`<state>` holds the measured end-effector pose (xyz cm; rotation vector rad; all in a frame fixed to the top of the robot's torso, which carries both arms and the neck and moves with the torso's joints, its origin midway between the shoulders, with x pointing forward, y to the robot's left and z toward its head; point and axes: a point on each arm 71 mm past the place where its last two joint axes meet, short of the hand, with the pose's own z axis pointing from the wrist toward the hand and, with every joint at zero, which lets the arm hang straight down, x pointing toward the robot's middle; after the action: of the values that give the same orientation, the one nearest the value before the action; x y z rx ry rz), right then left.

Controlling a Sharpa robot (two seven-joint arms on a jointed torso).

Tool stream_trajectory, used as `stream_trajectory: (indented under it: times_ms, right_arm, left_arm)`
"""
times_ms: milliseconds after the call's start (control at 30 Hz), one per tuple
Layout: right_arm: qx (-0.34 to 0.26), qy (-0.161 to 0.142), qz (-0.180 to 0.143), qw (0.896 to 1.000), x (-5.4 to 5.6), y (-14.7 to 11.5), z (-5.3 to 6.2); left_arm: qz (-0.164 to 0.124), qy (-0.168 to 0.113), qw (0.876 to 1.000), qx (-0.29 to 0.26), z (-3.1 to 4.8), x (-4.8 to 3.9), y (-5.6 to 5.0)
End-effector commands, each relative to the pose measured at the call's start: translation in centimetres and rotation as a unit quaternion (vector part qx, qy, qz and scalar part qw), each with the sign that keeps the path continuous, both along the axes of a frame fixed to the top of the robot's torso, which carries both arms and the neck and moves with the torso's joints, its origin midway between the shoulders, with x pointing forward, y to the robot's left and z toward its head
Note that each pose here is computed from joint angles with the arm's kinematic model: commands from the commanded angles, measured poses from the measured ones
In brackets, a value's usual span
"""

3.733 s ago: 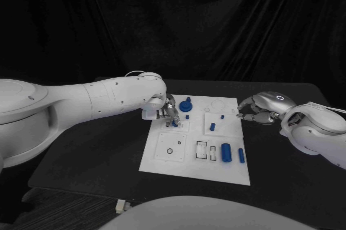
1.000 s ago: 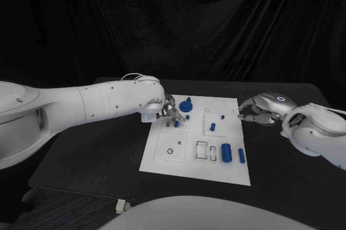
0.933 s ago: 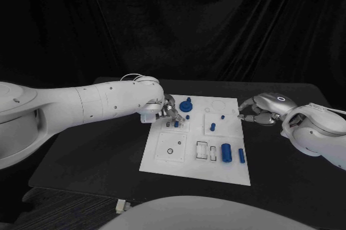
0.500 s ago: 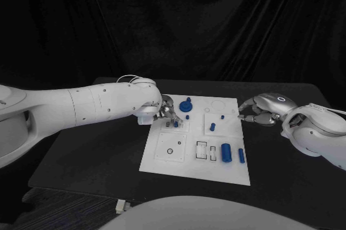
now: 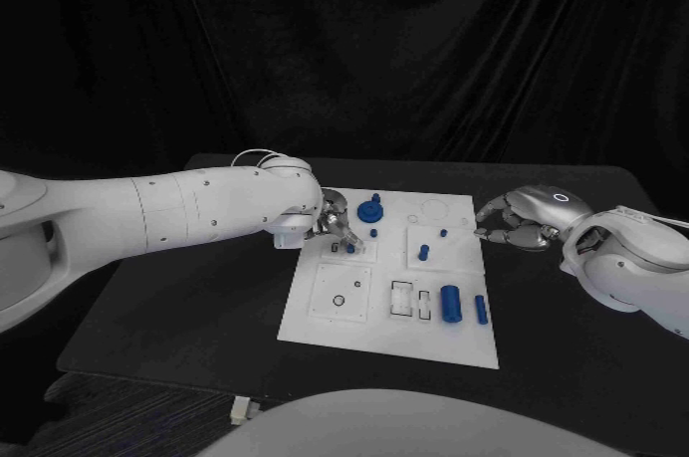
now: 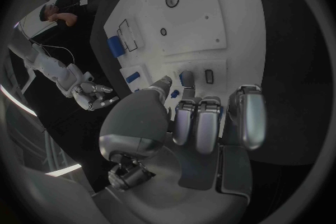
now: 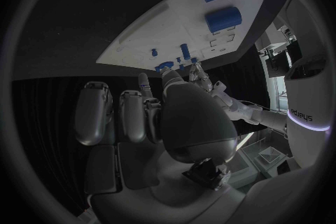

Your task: Assemble the parts on the task board

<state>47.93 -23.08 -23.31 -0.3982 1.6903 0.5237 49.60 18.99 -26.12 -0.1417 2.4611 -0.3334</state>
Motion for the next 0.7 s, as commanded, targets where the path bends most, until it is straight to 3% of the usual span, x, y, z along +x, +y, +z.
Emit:
stream_trajectory:
  times_ms: [33,200,333,500,700]
  right_arm:
    - [0.0,-0.001,-0.004,1.0,-0.1,-0.1,-0.1]
    - [0.0,-0.001,-0.005,1.0,0.0,-0.2,-0.1]
    - [0.0,-0.002,-0.006,1.0,0.0,-0.3,-0.1]
    - [0.002,-0.005,-0.005,1.0,0.0,-0.3,0.0]
    - [0.002,-0.005,-0.006,1.0,0.0,-0.3,0.0]
  left_arm:
    - [-0.001,-0.017,1.0,-0.012,0.33,-0.03,0.1]
    - [0.012,-0.04,0.999,-0.025,1.02,-0.02,0.6]
    - [0.017,-0.078,0.996,-0.035,2.42,0.32,1.1]
    - [0.021,-0.138,0.989,-0.052,5.32,0.96,1.7]
    - [0.018,-0.155,0.986,-0.055,6.48,1.36,2.0]
